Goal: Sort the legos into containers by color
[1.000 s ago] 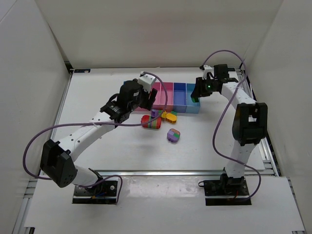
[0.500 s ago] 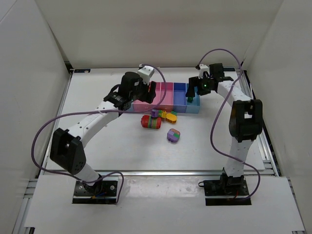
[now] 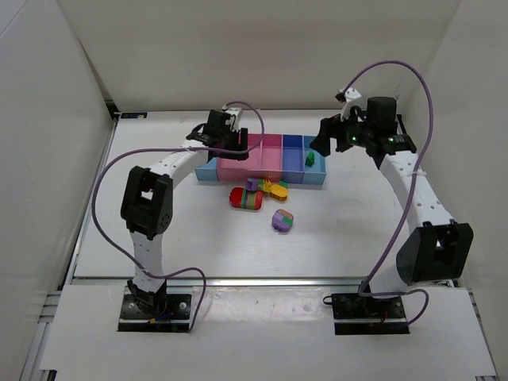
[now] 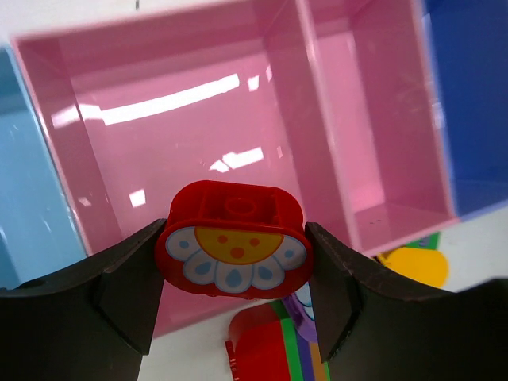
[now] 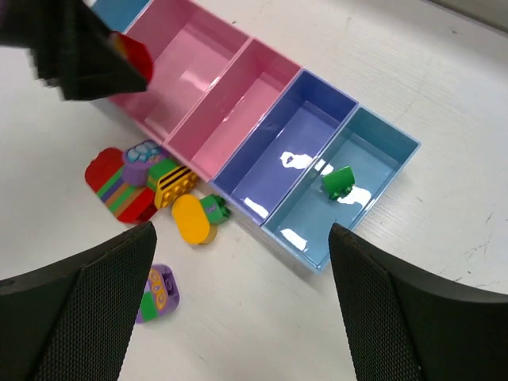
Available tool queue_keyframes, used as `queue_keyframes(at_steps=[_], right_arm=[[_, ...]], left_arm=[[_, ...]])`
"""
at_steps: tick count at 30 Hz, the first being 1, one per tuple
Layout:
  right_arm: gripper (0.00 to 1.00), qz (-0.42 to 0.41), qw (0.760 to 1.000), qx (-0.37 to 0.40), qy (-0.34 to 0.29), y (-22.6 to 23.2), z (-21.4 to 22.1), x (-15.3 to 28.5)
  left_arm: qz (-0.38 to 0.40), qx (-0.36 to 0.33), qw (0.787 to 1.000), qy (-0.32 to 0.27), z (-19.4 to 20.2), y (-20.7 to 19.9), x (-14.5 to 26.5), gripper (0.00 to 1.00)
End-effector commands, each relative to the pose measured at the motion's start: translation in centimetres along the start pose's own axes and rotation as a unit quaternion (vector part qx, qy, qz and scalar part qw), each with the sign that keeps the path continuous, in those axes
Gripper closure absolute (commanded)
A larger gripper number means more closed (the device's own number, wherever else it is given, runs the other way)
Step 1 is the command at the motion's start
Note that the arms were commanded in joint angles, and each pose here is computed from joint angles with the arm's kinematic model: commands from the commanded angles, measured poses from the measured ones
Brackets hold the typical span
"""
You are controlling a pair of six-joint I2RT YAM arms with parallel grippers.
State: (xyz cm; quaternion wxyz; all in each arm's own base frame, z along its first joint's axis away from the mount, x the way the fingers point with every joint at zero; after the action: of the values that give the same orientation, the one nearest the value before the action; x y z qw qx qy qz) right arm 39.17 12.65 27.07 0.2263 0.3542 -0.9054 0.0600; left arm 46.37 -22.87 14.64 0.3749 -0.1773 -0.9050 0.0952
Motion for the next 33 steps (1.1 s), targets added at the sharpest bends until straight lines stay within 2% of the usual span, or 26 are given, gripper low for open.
queue_keyframes(at_steps=[1, 5, 8, 10, 12, 16, 19, 22, 23, 25, 26, 28, 29, 32, 33], right_arm=[[0.08, -0.039, 0.999, 0.026, 0.023, 1.7, 2.3, 0.5], [0.08, -0.078, 0.995, 0.059, 0.029, 3.0, 4.2, 0.9], [0.07, -0.1, 0.992, 0.077, 0.03, 3.6, 5.1, 1.0], [0.07, -0.114, 0.989, 0.094, 0.022, 4.0, 5.3, 0.9], [0.07, -0.129, 0.986, 0.103, 0.025, 4.5, 6.3, 0.6], [0.08, -0.17, 0.972, 0.158, 0.02, 6.0, 7.6, -0.2], [0.09, -0.189, 0.967, 0.168, 0.032, 6.6, 7.9, -0.8], [0.11, -0.203, 0.966, 0.158, 0.04, 7.0, 8.6, -0.8], [0.11, -0.194, 0.967, 0.16, 0.046, 6.9, 8.9, -0.8], [0.13, -0.184, 0.969, 0.156, 0.056, 7.1, 9.9, -0.6], [0.17, -0.174, 0.971, 0.155, 0.059, 6.9, 10.2, -0.6], [0.22, -0.172, 0.97, 0.161, 0.055, 7.2, 10.9, -0.3], [0.29, -0.176, 0.968, 0.172, 0.052, 7.7, 11.2, -0.3], [0.36, -0.196, 0.951, 0.238, 0.036, 8.5, 11.7, -0.4], [0.35, -0.212, 0.936, 0.281, 0.019, 8.7, 11.8, -0.5]], left_arm=[[-0.01, 0.024, 1.0, -0.009, -1.4, 0.3, 0.1, 0.47], [-0.025, 0.029, 0.999, 0.004, -0.6, 1.7, -1.4, 0.43], [-0.023, 0.024, 0.999, 0.009, -0.3, 1.9, -1.7, 0.32], [-0.008, 0.018, 1.0, -0.001, -0.7, 1.4, -1.3, 0.21], [0.006, 0.007, 1.0, -0.015, -1.2, 1.0, -0.7, 0.15], [0.043, -0.012, 0.998, -0.044, -2.4, -0.4, 1.8, 0.01], [0.044, -0.025, 0.998, -0.044, -2.6, -0.6, 2.6, 0.01], [0.068, -0.08, 0.993, -0.056, -3.0, -1.8, 4.1, 0.04], [0.082, -0.131, 0.986, -0.068, -3.2, -3.3, 5.4, 0.05], [0.111, -0.167, 0.977, -0.074, -2.7, -6.1, 7.1, 0.08], [0.124, -0.191, 0.97, -0.083, -2.7, -7.2, 8.7, 0.11], [0.142, -0.209, 0.964, -0.084, -1.6, -9.2, 10.0, 0.12], [0.143, -0.207, 0.963, -0.1, -2.0, -9.7, 11.4, 0.12], [0.131, -0.173, 0.971, -0.105, -1.6, -9.3, 12.1, 0.11], [0.131, -0.167, 0.972, -0.103, -1.5, -9.0, 12.6, 0.09]])
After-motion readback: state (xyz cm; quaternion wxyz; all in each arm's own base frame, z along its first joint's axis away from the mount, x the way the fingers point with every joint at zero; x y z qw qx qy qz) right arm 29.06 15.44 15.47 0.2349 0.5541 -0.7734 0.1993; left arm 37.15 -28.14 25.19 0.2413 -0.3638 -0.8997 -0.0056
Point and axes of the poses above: each gripper's point midway between its finger pads, its own x axis back along the fingers, its own y axis along the line the jaws close on, z = x × y, the point moved 3 cm from there along x, back along the fingers, and after that the axes turned 8 degrees about x, right-handed, at the moved point
